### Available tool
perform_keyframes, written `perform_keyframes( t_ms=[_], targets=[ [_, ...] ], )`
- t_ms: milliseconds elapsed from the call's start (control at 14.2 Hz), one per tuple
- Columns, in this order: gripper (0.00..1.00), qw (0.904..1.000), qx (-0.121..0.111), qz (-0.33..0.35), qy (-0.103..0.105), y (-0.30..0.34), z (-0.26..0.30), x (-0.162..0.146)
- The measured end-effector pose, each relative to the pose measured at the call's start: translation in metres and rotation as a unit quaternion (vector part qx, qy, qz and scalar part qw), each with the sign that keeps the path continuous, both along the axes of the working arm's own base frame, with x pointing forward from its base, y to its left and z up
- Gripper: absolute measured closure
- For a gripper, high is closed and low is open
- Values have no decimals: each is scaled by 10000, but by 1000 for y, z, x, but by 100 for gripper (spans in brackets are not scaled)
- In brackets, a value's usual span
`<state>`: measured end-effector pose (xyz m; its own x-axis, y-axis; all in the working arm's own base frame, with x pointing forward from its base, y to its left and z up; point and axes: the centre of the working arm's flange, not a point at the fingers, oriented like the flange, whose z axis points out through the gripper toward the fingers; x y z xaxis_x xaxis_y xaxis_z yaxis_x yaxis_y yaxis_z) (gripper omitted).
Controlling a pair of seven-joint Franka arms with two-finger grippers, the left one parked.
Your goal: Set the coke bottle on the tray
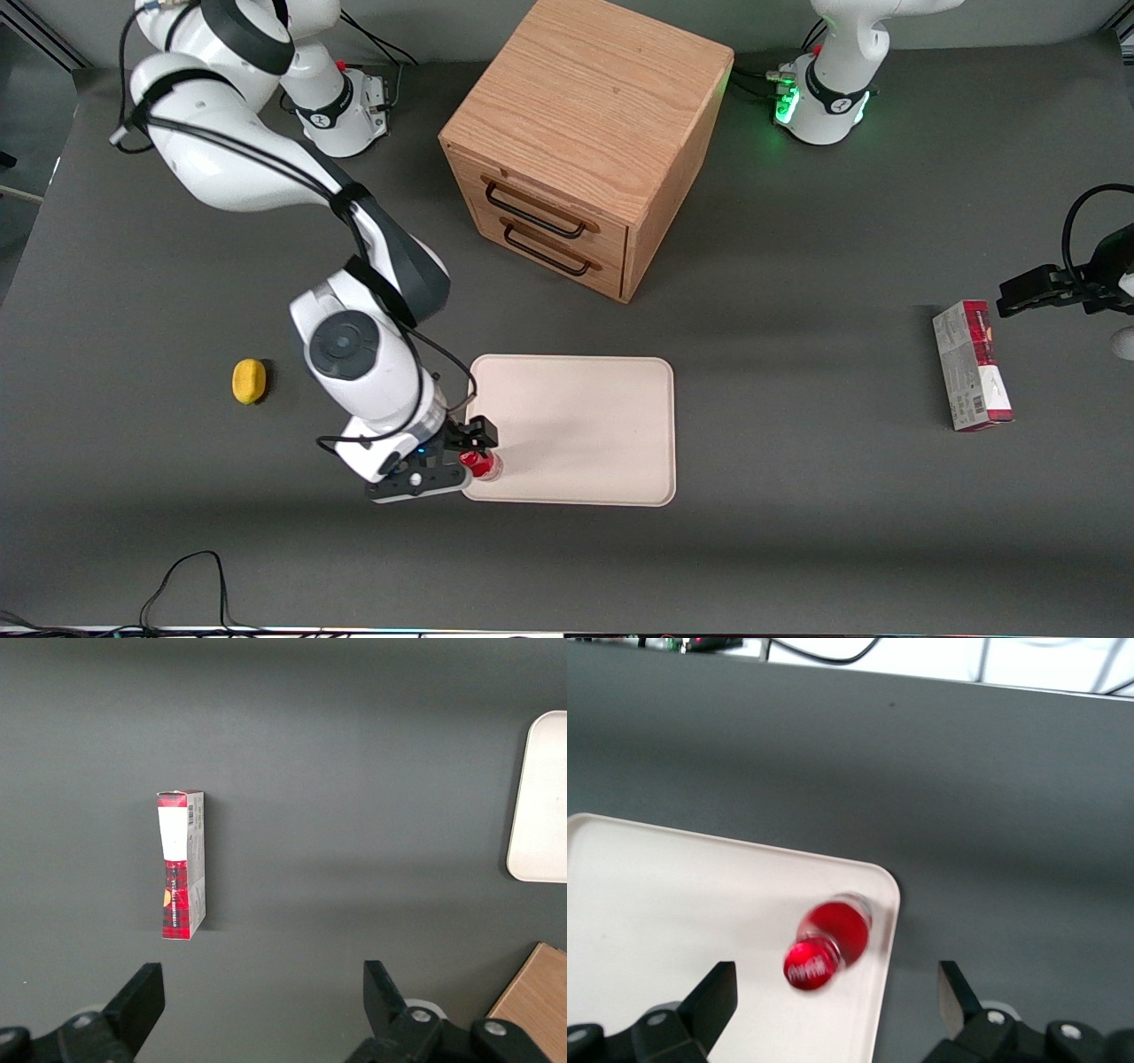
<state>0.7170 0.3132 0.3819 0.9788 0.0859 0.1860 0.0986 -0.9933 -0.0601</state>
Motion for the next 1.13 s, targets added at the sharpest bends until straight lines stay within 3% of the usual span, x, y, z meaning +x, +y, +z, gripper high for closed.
perform_keyframes(
  t_ms=[212, 494, 847, 1129],
  targets=[
    [0, 9994, 126, -91, 305, -77, 62, -10],
    [0, 9959, -243, -451, 751, -194, 131, -54],
    [0, 9914, -430, -866, 884, -273, 163, -123],
    [0, 9905, -361, -1033, 836, -293, 181, -165]
  ],
)
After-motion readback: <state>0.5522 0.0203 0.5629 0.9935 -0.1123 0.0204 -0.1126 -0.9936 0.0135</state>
